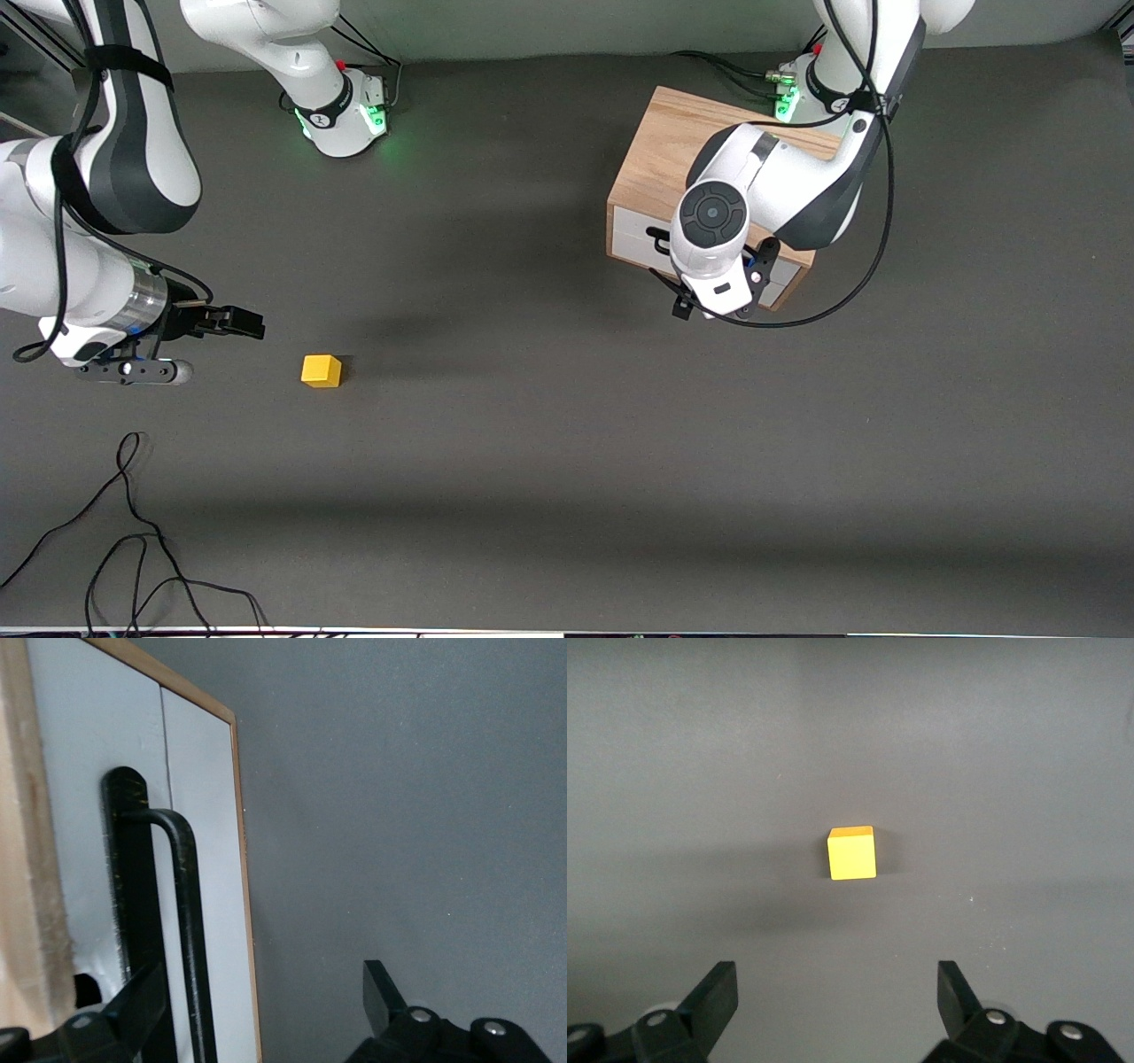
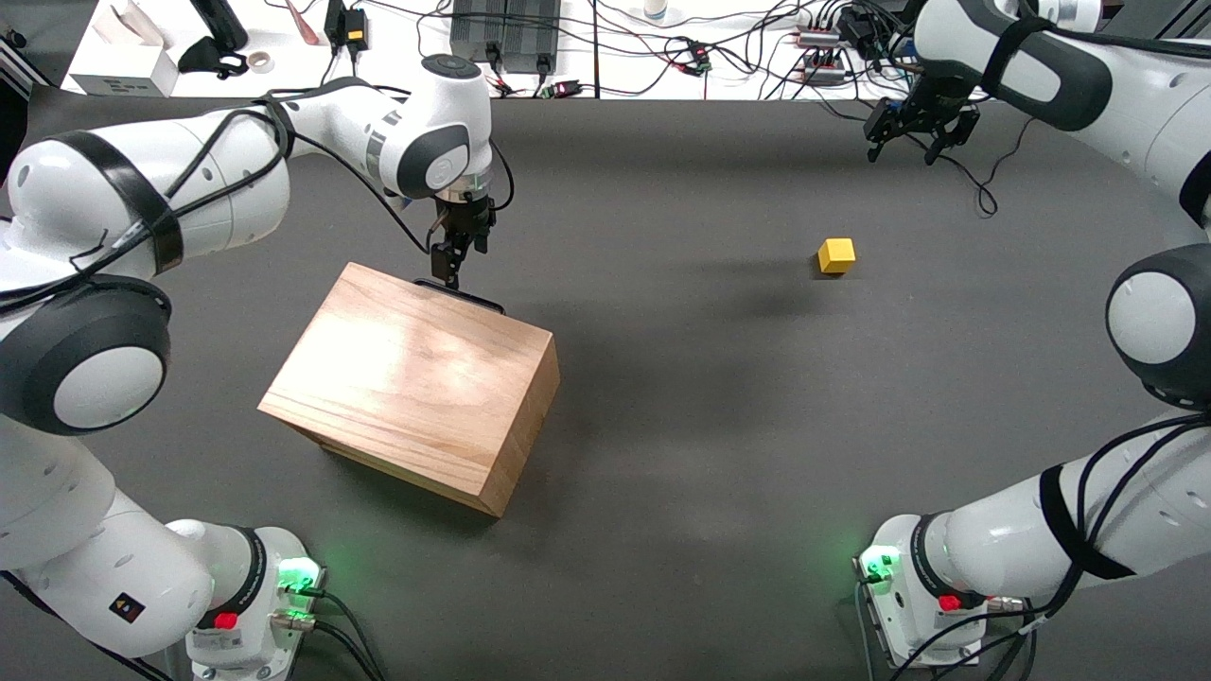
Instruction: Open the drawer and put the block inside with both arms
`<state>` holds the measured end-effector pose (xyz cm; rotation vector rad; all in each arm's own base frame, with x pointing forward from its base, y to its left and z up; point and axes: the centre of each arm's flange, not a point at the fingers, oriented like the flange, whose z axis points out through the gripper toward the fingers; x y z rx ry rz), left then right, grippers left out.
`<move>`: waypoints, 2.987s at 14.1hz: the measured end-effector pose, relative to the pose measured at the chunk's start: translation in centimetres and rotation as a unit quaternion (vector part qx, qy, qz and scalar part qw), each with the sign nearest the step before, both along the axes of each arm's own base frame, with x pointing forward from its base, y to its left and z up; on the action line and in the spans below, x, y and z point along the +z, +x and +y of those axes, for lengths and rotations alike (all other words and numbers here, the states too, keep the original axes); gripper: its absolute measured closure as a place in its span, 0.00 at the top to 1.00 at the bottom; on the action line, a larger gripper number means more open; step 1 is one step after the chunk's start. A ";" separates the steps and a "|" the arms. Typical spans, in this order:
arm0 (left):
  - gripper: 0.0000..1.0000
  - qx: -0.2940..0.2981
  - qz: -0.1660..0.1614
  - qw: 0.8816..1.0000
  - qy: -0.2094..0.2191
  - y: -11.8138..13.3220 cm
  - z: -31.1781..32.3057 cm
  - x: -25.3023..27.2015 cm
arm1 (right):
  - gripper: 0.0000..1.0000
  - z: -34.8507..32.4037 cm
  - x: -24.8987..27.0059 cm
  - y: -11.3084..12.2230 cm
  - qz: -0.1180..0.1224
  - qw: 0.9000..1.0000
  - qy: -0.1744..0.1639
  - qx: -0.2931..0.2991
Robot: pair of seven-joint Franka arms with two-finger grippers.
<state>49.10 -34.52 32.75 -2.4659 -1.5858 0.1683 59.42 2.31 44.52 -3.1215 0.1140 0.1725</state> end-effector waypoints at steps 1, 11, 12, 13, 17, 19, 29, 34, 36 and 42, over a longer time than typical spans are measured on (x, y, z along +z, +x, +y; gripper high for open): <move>1.00 0.000 0.002 1.000 0.001 0.0 0.0 -0.5 | 1.00 -0.1 -0.2 -0.1 -0.001 1.000 0.000 0.000; 1.00 0.010 0.019 1.000 -0.002 -0.1 -0.2 -3.0 | 1.00 -0.4 -6.2 -1.0 -0.030 1.000 -0.004 0.000; 1.00 0.011 0.019 1.000 -0.003 0.0 -0.2 -3.0 | 1.00 -0.4 -7.0 -1.3 -0.029 1.000 -0.004 0.001; 1.00 0.012 0.017 1.000 -0.005 0.1 -0.2 -3.0 | 1.00 -0.4 -7.7 -1.5 -0.028 1.000 -0.005 0.001; 1.00 0.024 0.011 1.000 -0.014 0.8 0.4 -2.9 | 1.00 -0.4 -12.7 -0.8 -0.032 0.999 -0.011 0.007; 1.00 0.026 0.003 0.999 -0.019 1.2 0.4 -2.6 | 1.00 -0.4 -14.4 -0.8 -0.031 0.999 -0.013 0.009; 1.00 0.027 -0.017 0.999 -0.033 4.5 -1.5 -2.8 | 1.00 -0.5 -17.3 -2.4 -0.059 0.998 -0.013 0.009; 1.00 0.034 -0.034 0.998 -0.046 7.3 -2.2 -2.7 | 1.00 -0.5 -17.9 -2.6 -0.054 0.998 -0.014 0.009; 1.00 0.034 -0.032 0.998 -0.045 7.6 -2.4 -2.8 | 1.00 -0.5 -18.5 -2.7 -0.050 0.999 -0.014 0.009; 1.00 0.035 -0.053 0.996 -0.060 9.6 -3.5 -2.2 | 1.00 -0.6 -19.8 -2.9 -0.051 0.999 -0.016 0.010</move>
